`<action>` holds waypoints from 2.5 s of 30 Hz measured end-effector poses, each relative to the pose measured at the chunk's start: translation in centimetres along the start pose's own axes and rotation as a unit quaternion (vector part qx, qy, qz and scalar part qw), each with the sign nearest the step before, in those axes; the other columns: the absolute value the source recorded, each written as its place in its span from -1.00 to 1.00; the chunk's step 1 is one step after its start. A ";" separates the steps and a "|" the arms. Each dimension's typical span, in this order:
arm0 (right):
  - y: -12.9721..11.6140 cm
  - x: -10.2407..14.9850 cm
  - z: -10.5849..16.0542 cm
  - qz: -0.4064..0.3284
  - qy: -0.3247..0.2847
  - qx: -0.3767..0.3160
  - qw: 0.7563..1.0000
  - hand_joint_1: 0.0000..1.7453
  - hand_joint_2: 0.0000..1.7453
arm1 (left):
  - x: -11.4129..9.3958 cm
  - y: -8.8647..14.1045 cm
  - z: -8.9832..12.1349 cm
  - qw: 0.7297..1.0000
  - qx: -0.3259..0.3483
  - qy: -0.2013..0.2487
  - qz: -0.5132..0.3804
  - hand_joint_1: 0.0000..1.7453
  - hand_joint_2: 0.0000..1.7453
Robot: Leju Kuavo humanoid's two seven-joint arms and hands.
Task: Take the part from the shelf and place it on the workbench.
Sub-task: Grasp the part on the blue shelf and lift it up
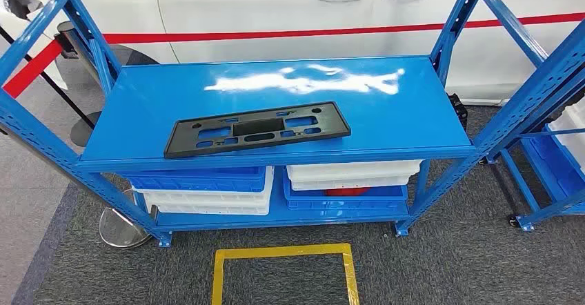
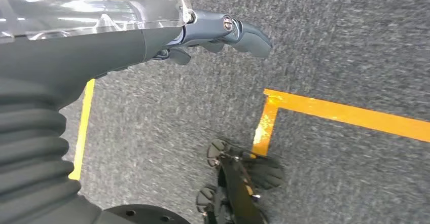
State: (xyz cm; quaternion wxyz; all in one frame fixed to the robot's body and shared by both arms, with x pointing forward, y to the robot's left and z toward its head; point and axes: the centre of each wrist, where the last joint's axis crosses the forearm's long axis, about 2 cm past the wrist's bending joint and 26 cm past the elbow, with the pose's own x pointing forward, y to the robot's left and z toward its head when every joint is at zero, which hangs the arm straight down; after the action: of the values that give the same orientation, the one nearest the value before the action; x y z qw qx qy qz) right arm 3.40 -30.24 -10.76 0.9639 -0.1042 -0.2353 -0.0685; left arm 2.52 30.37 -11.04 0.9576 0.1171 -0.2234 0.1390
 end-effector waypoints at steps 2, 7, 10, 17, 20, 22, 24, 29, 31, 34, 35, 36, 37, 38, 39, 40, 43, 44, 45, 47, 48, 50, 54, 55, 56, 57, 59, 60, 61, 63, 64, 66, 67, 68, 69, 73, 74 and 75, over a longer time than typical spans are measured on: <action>0.0 0.4 -0.1 -0.007 -0.016 0.000 1.000 -1.00 1.00 | 0.0 -0.1 0.0 1.000 0.002 -0.003 0.004 -1.00 -1.00; -0.1 2.7 -0.3 -0.037 -0.099 -0.004 0.994 -1.00 1.00 | -0.1 -0.3 0.1 1.000 0.007 -0.016 0.022 -1.00 -1.00; -0.8 4.3 -0.4 -0.047 -0.151 -0.016 0.987 -1.00 1.00 | -0.2 -0.5 0.1 0.999 0.010 -0.022 0.030 -1.00 -1.00; -2.8 8.6 0.1 -0.022 -0.275 -0.062 0.959 -1.00 1.00 | -0.3 -0.8 0.2 0.999 0.021 -0.030 0.039 -1.00 -1.00; -3.3 10.8 0.6 0.003 -0.329 -0.081 0.941 -1.00 1.00 | -0.3 -0.9 0.2 0.998 0.025 -0.034 0.042 -1.00 -1.00; -3.6 12.2 1.0 0.020 -0.364 -0.092 0.927 -1.00 1.00 | -0.3 -1.0 0.3 0.998 0.028 -0.035 0.044 -1.00 -1.00; -3.8 13.5 1.5 0.039 -0.398 -0.102 0.911 -1.00 1.00 | -0.4 -1.2 0.3 0.998 0.031 -0.037 0.045 -1.00 -1.00; -3.9 16.4 3.2 0.086 -0.483 -0.121 0.863 -1.00 1.00 | -0.4 -1.4 0.4 0.997 0.038 -0.042 0.049 -1.00 -1.00; -3.7 17.5 4.0 0.104 -0.515 -0.125 0.842 -1.00 1.00 | -0.5 -1.5 0.4 0.997 0.042 -0.043 0.051 -1.00 -1.00; -3.2 18.8 5.3 0.128 -0.560 -0.127 0.809 -1.00 1.00 | -0.4 -1.7 0.4 0.996 0.046 -0.045 0.053 -1.00 -1.00; -3.0 19.3 5.7 0.136 -0.574 -0.127 0.798 -1.00 1.00 | -0.5 -1.7 0.4 0.996 0.047 -0.046 0.054 -1.00 -1.00; -2.8 19.7 6.1 0.142 -0.586 -0.126 0.788 -1.00 1.00 | -0.5 -1.8 0.5 0.996 0.049 -0.046 0.056 -1.00 -1.00; -2.5 20.0 6.5 0.149 -0.597 -0.124 0.779 -1.00 1.00 | -0.5 -1.8 0.5 0.996 0.050 -0.047 0.056 -1.00 -1.00; -2.3 20.3 6.9 0.155 -0.606 -0.122 0.771 -1.00 1.00 | -0.5 -1.9 0.5 0.996 0.050 -0.047 0.057 -1.00 -1.00; -2.1 20.6 7.3 0.162 -0.615 -0.119 0.762 -1.00 1.00 | -0.5 -2.0 0.5 0.996 0.051 -0.048 0.058 -1.00 -1.00; -1.8 20.9 7.7 0.168 -0.625 -0.115 0.754 -1.00 1.00 | -0.5 -2.1 0.5 0.996 0.052 -0.048 0.059 -1.00 -1.00; -0.6 21.8 9.3 0.189 -0.656 -0.101 0.724 -1.00 1.00 | -0.5 -2.4 0.6 0.995 0.056 -0.049 0.062 -1.00 -1.00; -0.1 22.0 9.7 0.196 -0.665 -0.096 0.715 -1.00 1.00 | -0.5 -2.5 0.6 0.995 0.056 -0.050 0.063 -1.00 -1.00; 0.4 22.1 10.2 0.202 -0.671 -0.090 0.707 -1.00 1.00 | -0.5 -2.7 0.7 0.995 0.055 -0.051 0.064 -1.00 -1.00; 1.3 22.2 10.8 0.217 -0.681 -0.081 0.695 -1.00 1.00 | -0.5 -2.9 0.7 0.995 0.055 -0.052 0.065 -1.00 -1.00; 1.8 22.1 11.1 0.226 -0.684 -0.078 0.689 -1.00 1.00 | -0.5 -3.0 0.8 0.995 0.056 -0.051 0.066 -1.00 -1.00; 2.7 21.9 11.7 0.245 -0.689 -0.075 0.678 -1.00 1.00 | -0.7 -3.2 0.9 0.995 0.057 -0.051 0.066 -1.00 -1.00; 4.2 21.8 12.9 0.284 -0.704 -0.083 0.645 -1.00 1.00 | -0.8 -3.6 1.0 0.995 0.056 -0.050 0.064 -1.00 -1.00; 4.5 21.8 13.1 0.294 -0.708 -0.087 0.636 -1.00 1.00 | -0.8 -3.7 1.0 0.995 0.055 -0.051 0.064 -1.00 -1.00; 4.9 21.7 13.4 0.303 -0.712 -0.091 0.627 -1.00 1.00 | -0.8 -3.8 1.1 0.995 0.055 -0.052 0.063 -1.00 -1.00; 5.2 21.7 13.6 0.312 -0.715 -0.096 0.618 -1.00 1.00 | -0.7 -3.9 1.0 0.995 0.055 -0.053 0.063 -1.00 -1.00; 5.8 21.5 14.0 0.331 -0.723 -0.107 0.596 -1.00 1.00 | -0.7 -3.9 1.0 0.995 0.054 -0.055 0.061 -1.00 -1.00; 6.1 21.5 14.2 0.340 -0.728 -0.114 0.584 -1.00 1.00 | -0.6 -4.0 1.0 0.995 0.054 -0.056 0.060 -1.00 -1.00; 6.4 21.4 14.4 0.349 -0.733 -0.119 0.571 -1.00 1.00 | -0.6 -4.0 1.0 0.995 0.054 -0.057 0.058 -1.00 -1.00; 7.0 21.3 14.8 0.365 -0.742 -0.130 0.547 -1.00 1.00 | -0.5 -4.1 1.0 0.995 0.053 -0.059 0.057 -1.00 -1.00; 7.2 21.2 14.9 0.373 -0.745 -0.135 0.536 -1.00 1.00 | -0.5 -4.1 1.0 0.995 0.052 -0.059 0.056 -1.00 -1.00; 7.7 21.0 15.2 0.387 -0.752 -0.146 0.513 -1.00 1.00 | -0.6 -4.1 1.0 0.995 0.051 -0.061 0.053 -1.00 -1.00; 7.9 20.9 15.4 0.393 -0.757 -0.152 0.500 -1.00 1.00 | -0.6 -4.1 1.0 0.995 0.051 -0.062 0.051 -1.00 -1.00; 8.1 20.9 15.5 0.399 -0.761 -0.159 0.487 -1.00 1.00 | -0.5 -4.1 1.0 0.995 0.050 -0.063 0.050 -1.00 -1.00; 8.3 20.9 15.7 0.406 -0.765 -0.166 0.472 -1.00 1.00 | -0.5 -4.2 1.0 0.995 0.049 -0.064 0.049 -1.00 -1.00; 9.0 21.5 15.8 0.426 -0.777 -0.196 0.420 -1.00 1.00 | -0.4 -4.6 1.1 0.996 0.043 -0.069 0.045 -1.00 -1.00; 9.1 21.7 15.8 0.431 -0.778 -0.201 0.410 -1.00 1.00 | -0.3 -4.6 1.1 0.996 0.041 -0.070 0.044 -1.00 -1.00; 9.1 21.9 15.7 0.435 -0.780 -0.207 0.400 -1.00 1.00 | -0.3 -4.7 1.1 0.996 0.039 -0.072 0.043 -1.00 -1.00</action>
State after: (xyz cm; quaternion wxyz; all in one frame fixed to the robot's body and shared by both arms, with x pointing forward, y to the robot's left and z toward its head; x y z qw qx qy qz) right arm 17.46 -19.54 11.57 0.2107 -0.3969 -0.7861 0.4244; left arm 3.36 25.59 -11.00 0.9270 0.1541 -0.2906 0.1801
